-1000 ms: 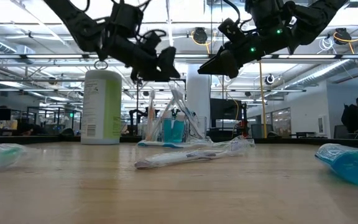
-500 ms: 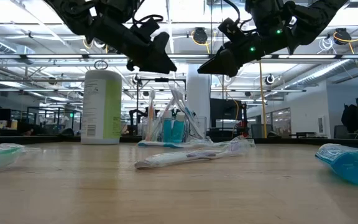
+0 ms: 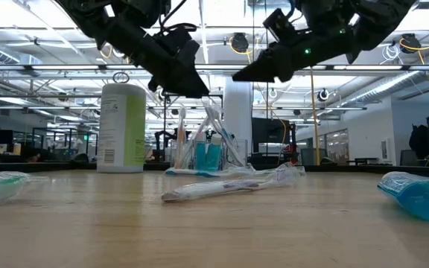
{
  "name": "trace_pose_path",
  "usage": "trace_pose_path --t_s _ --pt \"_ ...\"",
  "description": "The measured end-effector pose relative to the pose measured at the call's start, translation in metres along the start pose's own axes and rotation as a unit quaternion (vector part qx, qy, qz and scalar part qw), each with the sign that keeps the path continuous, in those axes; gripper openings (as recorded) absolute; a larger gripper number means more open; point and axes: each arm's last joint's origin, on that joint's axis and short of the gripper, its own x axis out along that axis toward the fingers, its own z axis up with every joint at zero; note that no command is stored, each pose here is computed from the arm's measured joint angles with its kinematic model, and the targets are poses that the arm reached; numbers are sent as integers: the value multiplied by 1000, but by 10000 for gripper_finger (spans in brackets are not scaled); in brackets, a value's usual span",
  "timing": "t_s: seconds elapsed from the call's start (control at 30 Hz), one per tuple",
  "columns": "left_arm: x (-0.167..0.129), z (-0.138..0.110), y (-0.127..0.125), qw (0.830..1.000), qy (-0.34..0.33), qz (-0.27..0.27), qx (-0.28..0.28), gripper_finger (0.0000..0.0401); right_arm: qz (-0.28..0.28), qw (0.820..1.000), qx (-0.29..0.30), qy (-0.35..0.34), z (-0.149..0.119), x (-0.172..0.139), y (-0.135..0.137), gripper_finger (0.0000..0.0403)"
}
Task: Pick & Place toothbrushing station
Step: Put the top green toothbrush into the transparent organizer
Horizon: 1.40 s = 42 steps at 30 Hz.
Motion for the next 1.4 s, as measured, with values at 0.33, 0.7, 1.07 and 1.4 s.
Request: trace_pose_path --t_s 0.33,0.7,1.07,1.4 --pt "-1 1 -2 1000 -8 -4 1 170 32 992 10 124 -33 10 15 141" --pt "-1 4 -3 1000 -23 -6 0 170 24 971 32 237 -90 34 20 141" --pt "-1 4 -3 1000 -23 -6 -1 170 10 965 84 247 -94 35 21 141" --pt "-1 6 -3 999 -32 -7 -6 170 -11 964 105 245 -114 47 20 141"
